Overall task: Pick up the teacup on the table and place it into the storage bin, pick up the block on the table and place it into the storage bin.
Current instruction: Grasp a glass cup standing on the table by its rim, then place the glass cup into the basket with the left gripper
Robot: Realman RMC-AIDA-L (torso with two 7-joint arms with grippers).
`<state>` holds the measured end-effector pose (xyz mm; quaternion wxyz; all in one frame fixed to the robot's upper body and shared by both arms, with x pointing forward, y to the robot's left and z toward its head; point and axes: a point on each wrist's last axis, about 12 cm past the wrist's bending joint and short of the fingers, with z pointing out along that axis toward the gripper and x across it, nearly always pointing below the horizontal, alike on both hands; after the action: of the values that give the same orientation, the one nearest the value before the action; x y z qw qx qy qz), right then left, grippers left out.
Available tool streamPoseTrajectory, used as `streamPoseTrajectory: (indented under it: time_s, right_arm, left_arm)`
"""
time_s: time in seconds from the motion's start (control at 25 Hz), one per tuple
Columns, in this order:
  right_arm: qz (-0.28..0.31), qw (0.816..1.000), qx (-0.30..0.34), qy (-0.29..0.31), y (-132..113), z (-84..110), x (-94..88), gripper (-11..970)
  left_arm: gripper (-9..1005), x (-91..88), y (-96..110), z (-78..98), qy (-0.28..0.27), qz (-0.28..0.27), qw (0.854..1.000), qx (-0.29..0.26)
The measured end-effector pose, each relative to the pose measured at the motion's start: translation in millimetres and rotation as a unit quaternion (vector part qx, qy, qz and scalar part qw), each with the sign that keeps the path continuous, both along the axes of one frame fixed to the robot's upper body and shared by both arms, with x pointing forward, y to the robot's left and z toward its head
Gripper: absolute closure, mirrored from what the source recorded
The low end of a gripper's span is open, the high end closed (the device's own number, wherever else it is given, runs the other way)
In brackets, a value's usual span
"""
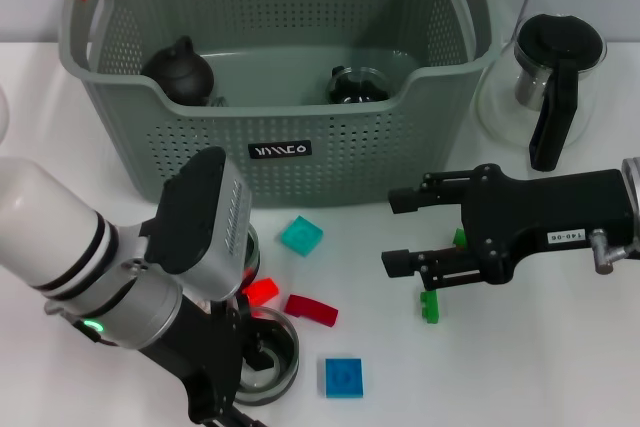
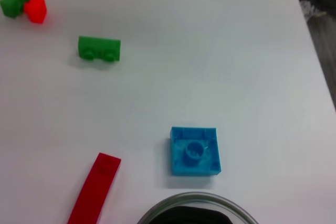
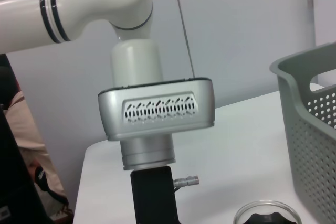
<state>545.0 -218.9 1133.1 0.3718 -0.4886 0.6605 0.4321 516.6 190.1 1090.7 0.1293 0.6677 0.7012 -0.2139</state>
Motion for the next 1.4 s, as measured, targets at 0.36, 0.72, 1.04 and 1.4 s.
streamPoseTrajectory:
  time_s: [0.36, 0.72, 1.04, 1.4]
  right_arm:
    - [-0.008, 1.000, 0.002, -0.007, -1, 3.3, 4.2, 164]
    - [-0.015, 1.000, 0.003, -0.012, -3, 6.1, 7.6, 166]
    - [-0.022, 1.000, 0.006, -0.015, -4, 7.5, 9.4, 167]
    - [-0.028, 0.999, 0.007, -0.014, -8, 7.4, 9.1, 168]
  left_arm:
    - [409, 1.2, -2, -0.2, -0.004, 0.001, 1.000, 0.005]
    - [850, 6.4, -3, 1.5, -0.013, 0.022, 1.000, 0.014]
    - [911, 6.8, -4, 8.2, -0.019, 0.018, 1.000, 0.010]
    - [945, -9.6, -9, 25.4, 0.051, -0.019, 0.998, -0.041]
